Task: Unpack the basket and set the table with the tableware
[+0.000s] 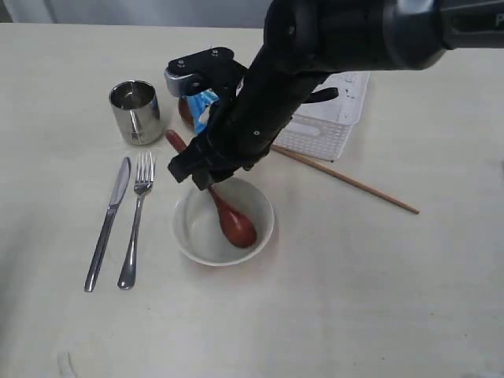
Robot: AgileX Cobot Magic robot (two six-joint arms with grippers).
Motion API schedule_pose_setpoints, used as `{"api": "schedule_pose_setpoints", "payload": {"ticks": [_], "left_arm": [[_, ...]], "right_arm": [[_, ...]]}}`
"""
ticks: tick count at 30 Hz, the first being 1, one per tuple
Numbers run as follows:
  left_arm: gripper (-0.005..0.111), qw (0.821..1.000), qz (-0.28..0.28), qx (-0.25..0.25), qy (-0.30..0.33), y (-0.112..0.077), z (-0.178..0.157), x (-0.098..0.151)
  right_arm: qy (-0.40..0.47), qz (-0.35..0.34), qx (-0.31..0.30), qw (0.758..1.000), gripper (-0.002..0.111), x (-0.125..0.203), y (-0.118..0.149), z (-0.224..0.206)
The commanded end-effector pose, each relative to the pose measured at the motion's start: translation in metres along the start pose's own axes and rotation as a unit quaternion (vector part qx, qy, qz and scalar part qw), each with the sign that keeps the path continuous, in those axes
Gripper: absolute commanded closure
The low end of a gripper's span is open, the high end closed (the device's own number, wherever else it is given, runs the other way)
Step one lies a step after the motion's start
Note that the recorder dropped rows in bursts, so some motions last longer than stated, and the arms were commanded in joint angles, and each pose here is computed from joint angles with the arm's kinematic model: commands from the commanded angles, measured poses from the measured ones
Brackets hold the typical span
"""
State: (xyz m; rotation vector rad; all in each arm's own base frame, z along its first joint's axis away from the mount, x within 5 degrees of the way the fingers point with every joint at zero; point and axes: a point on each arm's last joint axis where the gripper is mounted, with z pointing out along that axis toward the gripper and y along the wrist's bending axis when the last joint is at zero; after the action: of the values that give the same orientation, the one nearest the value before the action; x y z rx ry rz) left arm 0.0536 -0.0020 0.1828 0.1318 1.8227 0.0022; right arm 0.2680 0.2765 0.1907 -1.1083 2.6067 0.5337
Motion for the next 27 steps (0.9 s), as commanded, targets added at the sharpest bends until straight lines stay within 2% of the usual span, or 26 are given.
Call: {"api": "schedule_pose_setpoints", "payload": {"ticks": [1,4,7,14,20,27], "left_arm": [[0.107,1.0,-0.001,0.003,0.0,0.0,0.0,0.001],[0.107,1.0,-0.001,0.003,0.0,0.0,0.0,0.001],[0.107,1.0,-0.001,0.003,0.0,0.0,0.0,0.001],[0.107,1.0,-0.001,0.003,0.0,0.0,0.0,0.001],[0.107,1.0,0.001,0.002,0.0,0.0,0.0,0.001],[0.107,1.0,0.001,0.002,0.0,0.0,0.0,0.001]], "right_arm": [[-0.015,-0.008,-0.004,1.0,0.059,-0.003,0.003,-0.02],[-0.044,-0.032,0.019,0.998,0.064,-0.007,0.004,-0.037],[-0.076,-0.041,0.056,0.995,0.067,-0.01,-0.007,-0.055],[-0.058,-0.103,0.159,0.98,0.067,-0.005,-0.062,-0.072],[-0.052,-0.096,0.172,0.979,0.067,-0.001,-0.088,-0.073],[-0.003,-0.09,0.157,0.983,0.067,0.006,-0.1,-0.04]]}}
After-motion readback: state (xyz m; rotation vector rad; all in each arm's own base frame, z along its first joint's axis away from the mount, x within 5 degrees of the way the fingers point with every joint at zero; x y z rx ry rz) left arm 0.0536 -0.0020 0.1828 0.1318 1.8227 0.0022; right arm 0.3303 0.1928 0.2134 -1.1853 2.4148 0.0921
